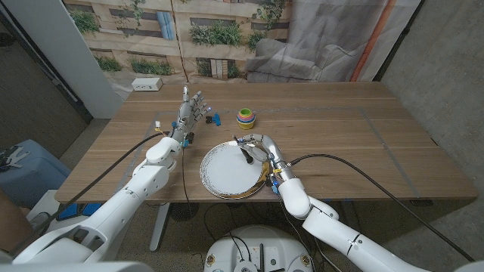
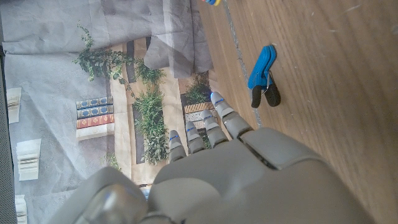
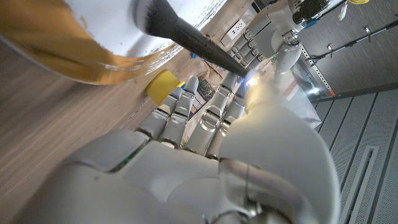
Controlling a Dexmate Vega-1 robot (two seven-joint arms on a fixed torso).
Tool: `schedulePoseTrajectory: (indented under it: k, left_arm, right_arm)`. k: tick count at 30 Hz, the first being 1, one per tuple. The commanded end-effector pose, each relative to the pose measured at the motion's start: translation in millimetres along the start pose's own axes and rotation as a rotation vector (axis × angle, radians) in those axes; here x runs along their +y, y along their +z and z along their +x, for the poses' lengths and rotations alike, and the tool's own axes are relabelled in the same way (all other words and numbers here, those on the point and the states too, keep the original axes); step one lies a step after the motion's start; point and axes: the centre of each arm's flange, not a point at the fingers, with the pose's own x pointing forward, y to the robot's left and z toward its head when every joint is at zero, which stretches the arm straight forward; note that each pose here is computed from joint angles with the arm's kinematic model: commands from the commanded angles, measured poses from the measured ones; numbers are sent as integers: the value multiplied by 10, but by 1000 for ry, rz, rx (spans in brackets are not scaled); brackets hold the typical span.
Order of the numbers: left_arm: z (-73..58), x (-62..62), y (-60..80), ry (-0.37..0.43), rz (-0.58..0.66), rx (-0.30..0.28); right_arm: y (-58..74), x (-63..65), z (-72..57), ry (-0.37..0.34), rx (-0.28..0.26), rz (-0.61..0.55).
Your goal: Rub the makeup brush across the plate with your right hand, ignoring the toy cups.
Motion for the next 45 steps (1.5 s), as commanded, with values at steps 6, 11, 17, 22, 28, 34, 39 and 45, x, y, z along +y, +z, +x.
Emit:
schedulePoseTrajectory:
  k: [6,11,17,22,28,34,39,45]
  left_arm:
    - [0,0,2,0,0,0]
    - [0,0,2,0,0,0]
    - [0,0,2,0,0,0]
    - [0,0,2,0,0,0]
    - [1,-1,2,1,0,-1]
    - [0,-1,2,0,0,0]
    - [0,-1,2,0,0,0]
    - [0,-1,2,0,0,0]
  right_arm:
    - [-35,-6,136,16,-22,-2]
    - [-37,-5,181,12,-28,1]
    - [-27,-20,236,1,-38,6]
    - [-19,-42,251,-9,-40,8]
    - [-10,-87,255,-25,-43,13]
    - [-45,-116,232,-29,-29,14]
    - [-65,-109,179,-29,-14,19]
    - [-73,-86,124,-34,-3,30]
